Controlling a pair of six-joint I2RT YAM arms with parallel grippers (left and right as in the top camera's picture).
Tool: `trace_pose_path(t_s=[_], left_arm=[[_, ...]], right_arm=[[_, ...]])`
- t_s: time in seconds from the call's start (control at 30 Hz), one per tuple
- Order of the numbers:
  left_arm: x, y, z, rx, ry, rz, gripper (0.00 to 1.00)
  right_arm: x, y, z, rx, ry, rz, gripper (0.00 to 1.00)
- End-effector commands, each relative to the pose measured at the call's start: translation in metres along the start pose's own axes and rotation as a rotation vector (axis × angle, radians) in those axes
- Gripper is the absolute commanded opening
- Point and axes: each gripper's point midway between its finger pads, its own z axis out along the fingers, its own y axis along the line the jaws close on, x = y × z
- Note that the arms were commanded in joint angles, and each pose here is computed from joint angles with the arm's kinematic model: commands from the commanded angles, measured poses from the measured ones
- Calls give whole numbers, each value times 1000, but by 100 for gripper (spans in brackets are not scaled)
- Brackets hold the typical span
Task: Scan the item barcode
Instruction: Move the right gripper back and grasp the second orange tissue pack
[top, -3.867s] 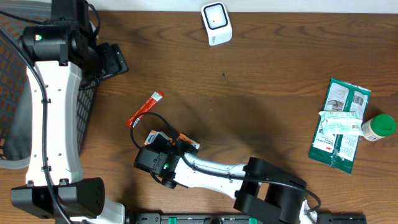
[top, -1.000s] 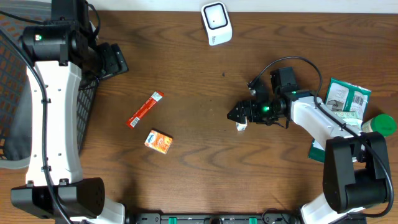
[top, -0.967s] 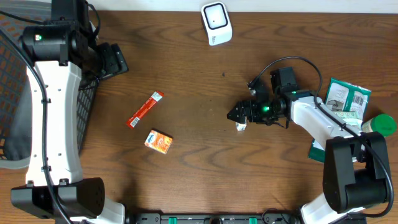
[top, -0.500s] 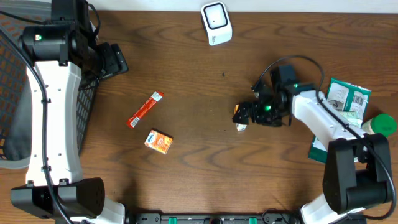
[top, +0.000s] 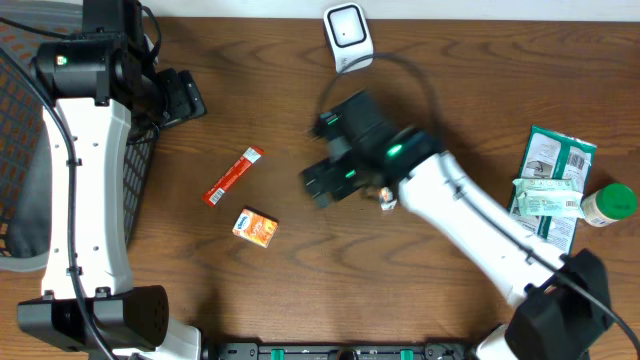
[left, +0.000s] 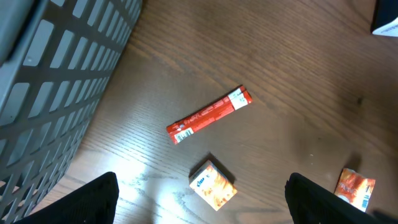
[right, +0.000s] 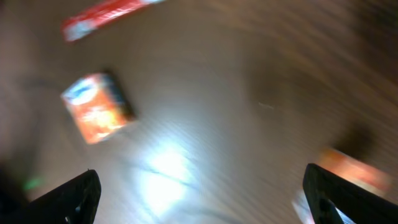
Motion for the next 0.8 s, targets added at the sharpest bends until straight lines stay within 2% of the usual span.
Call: trace_pose_path(t_s=[0.0,0.07,0.1,0.13,0.27,0.33,0.5,0.77], left_arm=[[2,1,-2,5,-1,11,86],[2,1,-2,5,-1,11,86],[2,1,-2,5,-1,11,86],[2,1,-2,5,-1,11,86],[2,1,-2,5,-1,11,86],[2,1,-2,5,-1,11,86],[2,1,-2,5,-1,11,86],[2,1,-2,5,-1,11,86]], right_arm=[[4,56,14,-49,-9,-137,95],[7,81,24,-42,-25,-207,66],[8,89,30,-11,-35,-238,56],[9,92,36,33,-45,-264,51],[14,96,64,249,-83,-363,51],[20,103,80,258,-71,-403,51],[37,117,104,88,21,-407,55],[18,86,99,-141,57,-232,52]])
